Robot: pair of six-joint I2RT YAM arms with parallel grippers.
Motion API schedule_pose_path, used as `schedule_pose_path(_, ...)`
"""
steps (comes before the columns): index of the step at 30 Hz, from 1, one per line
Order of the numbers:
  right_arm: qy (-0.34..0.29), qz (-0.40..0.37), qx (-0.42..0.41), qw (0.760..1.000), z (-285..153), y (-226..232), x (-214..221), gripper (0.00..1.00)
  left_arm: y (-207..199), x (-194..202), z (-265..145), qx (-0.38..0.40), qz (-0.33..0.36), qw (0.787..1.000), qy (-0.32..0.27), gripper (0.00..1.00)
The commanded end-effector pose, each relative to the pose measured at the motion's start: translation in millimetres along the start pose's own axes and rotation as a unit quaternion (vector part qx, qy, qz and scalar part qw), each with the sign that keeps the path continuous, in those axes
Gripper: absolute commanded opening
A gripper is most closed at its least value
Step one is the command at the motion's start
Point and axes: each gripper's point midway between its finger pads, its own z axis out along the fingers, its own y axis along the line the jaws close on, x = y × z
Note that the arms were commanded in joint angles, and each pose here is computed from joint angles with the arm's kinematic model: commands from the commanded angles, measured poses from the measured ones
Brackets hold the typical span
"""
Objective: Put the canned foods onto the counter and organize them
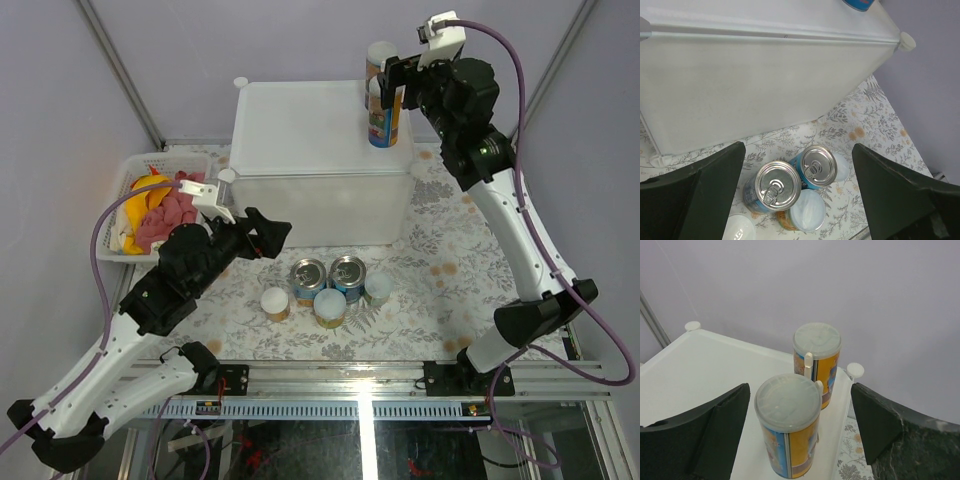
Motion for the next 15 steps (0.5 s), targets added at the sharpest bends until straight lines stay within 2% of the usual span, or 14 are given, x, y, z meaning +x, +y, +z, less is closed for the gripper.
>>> schedule_pose_path(1,-0.093,-0.014,-0.011,0.996,-32,2,-63,0.89,4,-6,-4,-0.010,-0.011,1.000,-0.018,0.88)
schedule_pose_path(9,-0.101,-0.047,-0.077,0.991,-60,63,-69,0.89,13,-2,-8,-0.033,-0.030,0.999,-0.023,0.88)
schedule_pose_path(15,-0.066,-0.045,-0.151,0.985,-95,130,-33,0.85,24,3,-12,-0.057,-0.047,0.997,-0.026,0.89)
